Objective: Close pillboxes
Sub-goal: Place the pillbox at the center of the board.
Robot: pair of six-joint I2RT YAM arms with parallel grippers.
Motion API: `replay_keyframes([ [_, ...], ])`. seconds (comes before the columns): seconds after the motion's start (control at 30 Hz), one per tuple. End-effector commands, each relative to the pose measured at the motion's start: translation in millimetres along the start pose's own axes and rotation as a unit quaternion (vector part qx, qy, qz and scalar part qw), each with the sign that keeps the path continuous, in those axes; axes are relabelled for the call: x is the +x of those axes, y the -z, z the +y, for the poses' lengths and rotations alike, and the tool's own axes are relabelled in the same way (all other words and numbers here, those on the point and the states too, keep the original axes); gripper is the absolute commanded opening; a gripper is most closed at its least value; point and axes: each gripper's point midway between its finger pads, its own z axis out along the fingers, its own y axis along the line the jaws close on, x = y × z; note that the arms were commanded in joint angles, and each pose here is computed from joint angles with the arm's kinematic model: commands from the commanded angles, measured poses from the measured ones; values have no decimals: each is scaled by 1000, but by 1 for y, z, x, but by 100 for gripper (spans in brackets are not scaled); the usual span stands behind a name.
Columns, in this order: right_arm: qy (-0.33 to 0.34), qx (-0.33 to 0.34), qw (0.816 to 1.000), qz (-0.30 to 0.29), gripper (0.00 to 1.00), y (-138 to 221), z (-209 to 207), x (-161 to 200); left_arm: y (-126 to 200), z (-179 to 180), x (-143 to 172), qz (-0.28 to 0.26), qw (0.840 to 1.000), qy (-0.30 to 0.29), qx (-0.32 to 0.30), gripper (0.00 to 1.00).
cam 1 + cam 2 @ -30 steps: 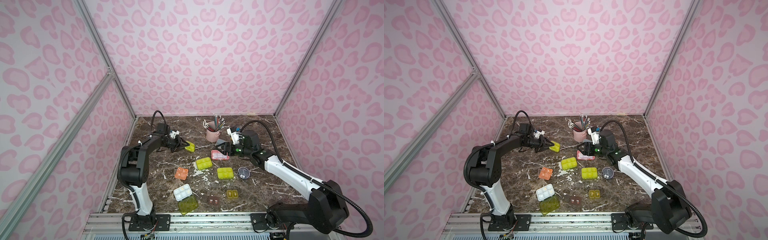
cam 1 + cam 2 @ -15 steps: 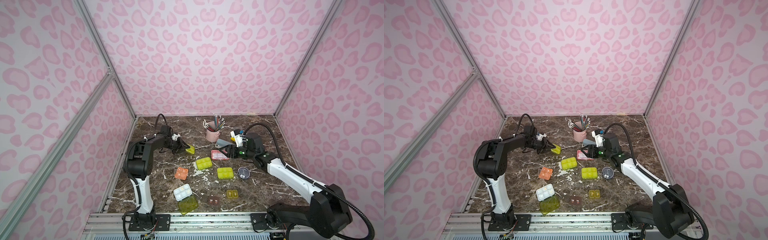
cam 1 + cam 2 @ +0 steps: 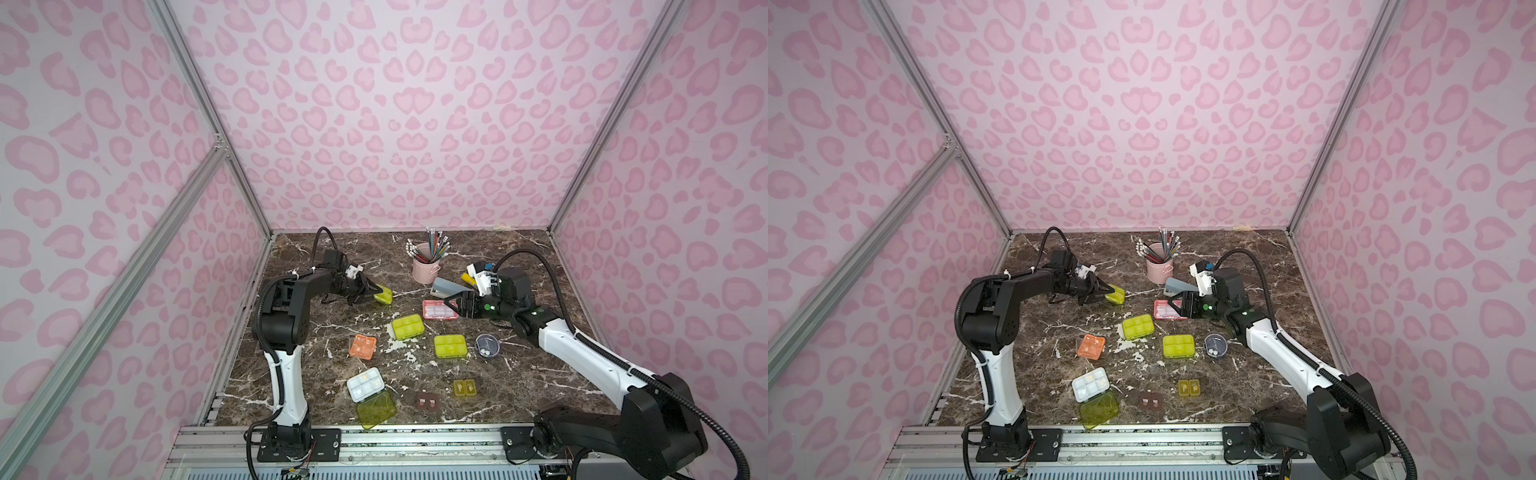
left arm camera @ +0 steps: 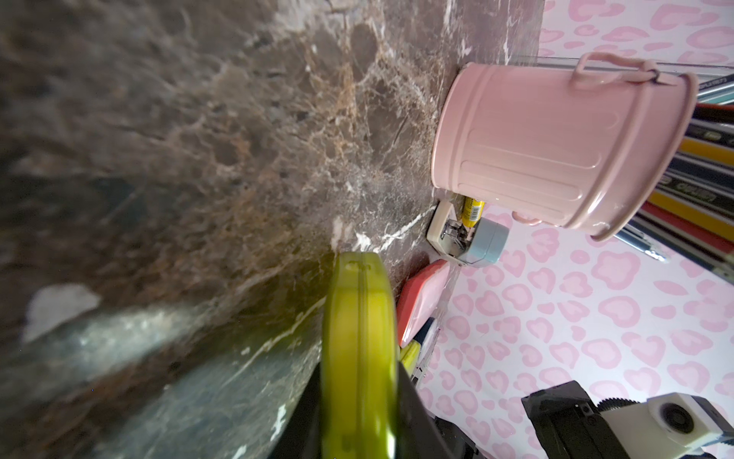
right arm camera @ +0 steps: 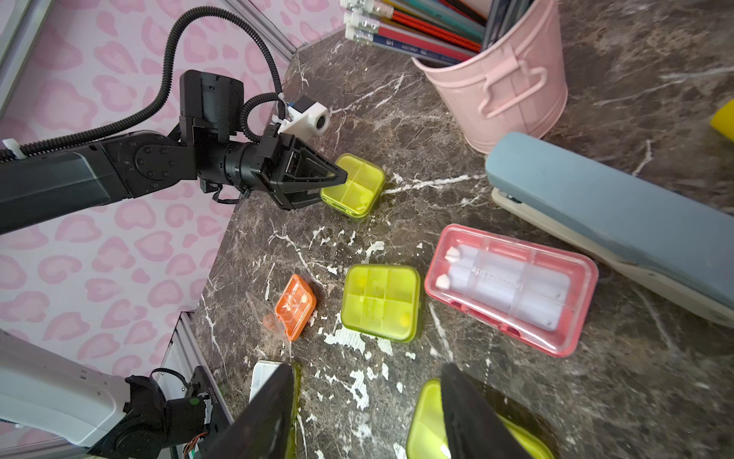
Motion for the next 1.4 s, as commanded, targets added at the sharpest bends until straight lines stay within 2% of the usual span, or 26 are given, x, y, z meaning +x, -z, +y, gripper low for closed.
replay_keyframes([
  [0.0, 5, -5, 1000, 3, 61, -1, 1, -1, -1, 13, -3, -9, 999, 12, -29, 26],
  [0.17, 4, -5, 1000, 4, 61, -2, 1, 0, -2, 18, -2, -6, 999, 18, -33, 33],
  [0.27, 5, -6, 1000, 4, 60, -1, 2, -1, -1, 19, -2, -6, 999, 18, -35, 34],
  [0.33, 4, -5, 1000, 4, 61, -1, 2, -1, -1, 20, -2, -7, 999, 19, -37, 40],
  [0.6, 2, -6, 1000, 2, 61, 0, 3, -2, 3, 22, 0, -6, 999, 21, -39, 45],
  [0.97, 0, -7, 1000, 0, 61, 1, 4, -4, 8, 25, 0, -8, 999, 23, -46, 58],
  [1.17, -4, -7, 1000, 0, 61, 1, 4, -3, 15, 31, 3, -10, 998, 28, -64, 73],
  [1.37, -6, -9, 1000, -2, 62, 2, 5, -3, 26, 34, 6, -18, 997, 33, -71, 79],
])
